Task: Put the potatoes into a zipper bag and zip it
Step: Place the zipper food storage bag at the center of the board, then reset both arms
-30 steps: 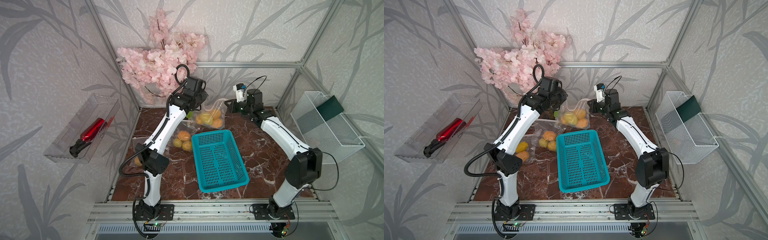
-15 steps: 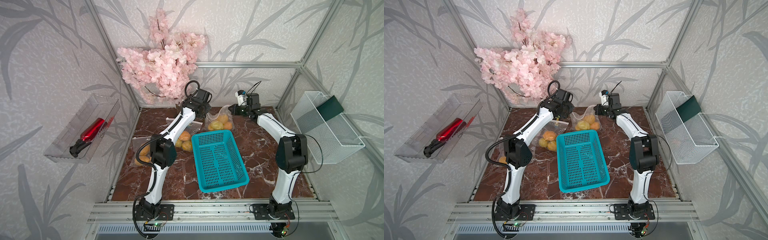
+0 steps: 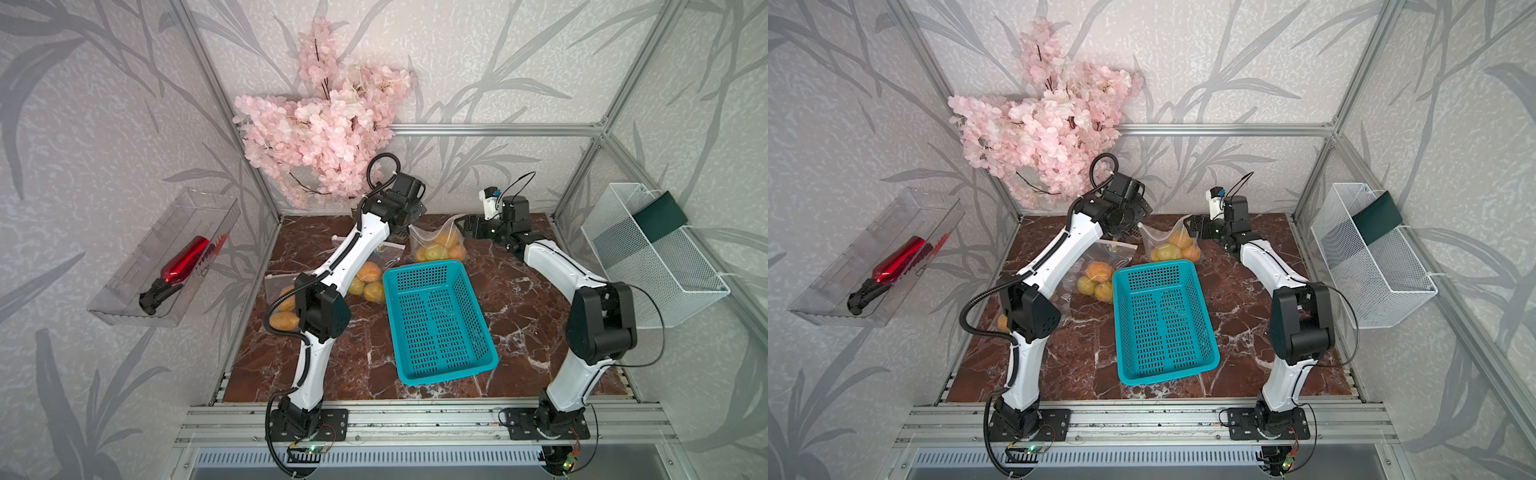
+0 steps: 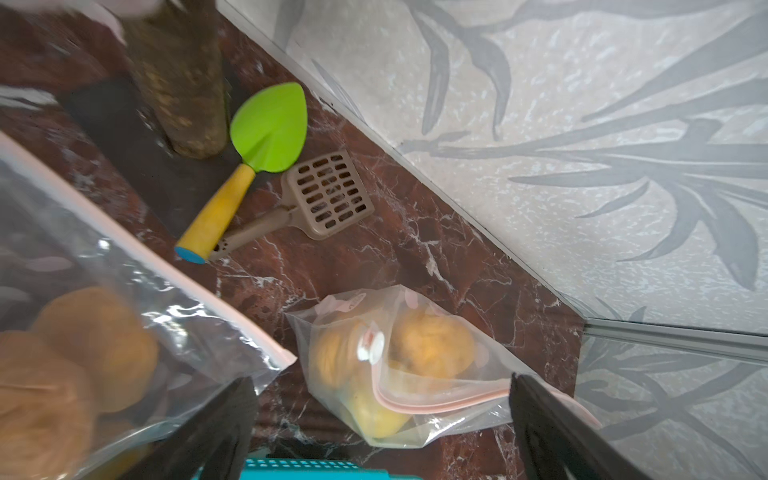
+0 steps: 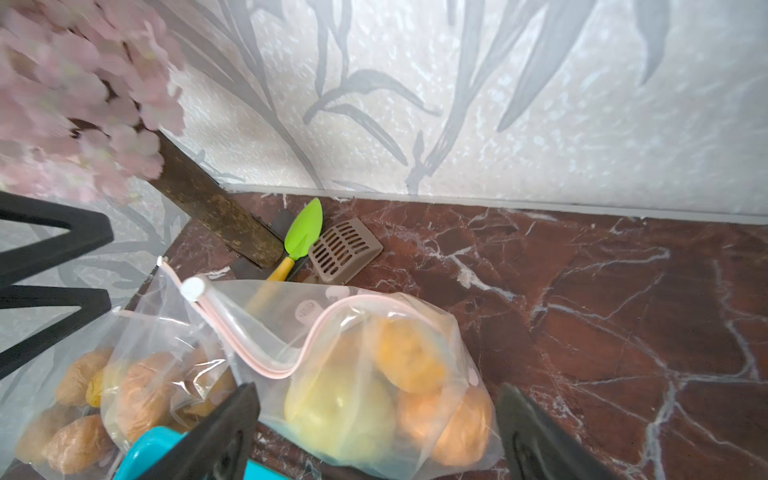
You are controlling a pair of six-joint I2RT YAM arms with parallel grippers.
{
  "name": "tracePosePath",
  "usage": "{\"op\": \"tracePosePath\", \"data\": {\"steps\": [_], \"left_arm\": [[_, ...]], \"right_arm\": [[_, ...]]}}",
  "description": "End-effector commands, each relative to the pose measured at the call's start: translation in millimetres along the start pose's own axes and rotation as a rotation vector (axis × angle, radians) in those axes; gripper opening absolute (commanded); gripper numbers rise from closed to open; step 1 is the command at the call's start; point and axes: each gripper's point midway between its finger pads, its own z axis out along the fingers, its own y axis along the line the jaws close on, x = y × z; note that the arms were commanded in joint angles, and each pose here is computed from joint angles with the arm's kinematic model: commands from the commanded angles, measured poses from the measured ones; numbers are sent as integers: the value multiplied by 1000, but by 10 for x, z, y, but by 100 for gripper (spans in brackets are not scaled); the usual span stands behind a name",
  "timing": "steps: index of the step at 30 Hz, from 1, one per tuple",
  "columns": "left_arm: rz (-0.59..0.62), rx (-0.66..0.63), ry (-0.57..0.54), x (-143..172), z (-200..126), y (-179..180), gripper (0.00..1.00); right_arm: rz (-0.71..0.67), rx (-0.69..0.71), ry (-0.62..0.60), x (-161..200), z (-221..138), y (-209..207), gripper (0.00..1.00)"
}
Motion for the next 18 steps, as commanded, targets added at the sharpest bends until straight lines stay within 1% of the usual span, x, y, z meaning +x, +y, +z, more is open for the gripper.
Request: {"op": "tracePosePath", "data": {"steps": [1, 3, 5, 7, 8, 10, 11, 13, 14, 15, 16, 17, 18], "left_arm": [[93, -50, -155, -360, -533, 230, 95], [144, -7, -220, -419, -670, 300, 95], [213, 74, -265, -414, -830, 376, 95], [275, 171, -359, -420, -1028, 454, 96], [285, 204, -403, -397, -1136, 575, 99], [276, 224, -484, -377, -1314, 887, 100], [253, 213, -528, -381, -1401, 1102, 100], [258, 195, -588, -373, -1502, 1444, 100], [260, 161, -611, -366, -1518, 1652, 100], [263, 124, -626, -350, -1507, 1830, 100], [273, 72, -640, -338, -1489, 2047, 100], [296, 17, -653, -314, -1462, 2254, 100], [324, -39, -660, -283, -1424, 2433, 100]], "right_arm": [[-75, 29, -181, -481, -483, 183, 100], [-66, 83, -209, -454, -672, 143, 99], [-59, 151, -235, -381, -879, 68, 99], [-48, 246, -258, -254, -1086, -64, 99], [-52, 304, -272, -174, -1223, -138, 99], [-86, 381, -301, 30, -1445, -245, 99], [-122, 417, -326, 134, -1561, -290, 99], [-196, 479, -349, 418, -1729, -393, 99], [-242, 490, -379, 557, -1813, -410, 99], [-222, 514, -404, 698, -1903, -464, 99], [-197, 513, -446, 805, -1991, -476, 99], [-205, 484, -461, 918, -2035, -436, 99], [-233, 459, -447, 1047, -2031, -408, 99]]}}
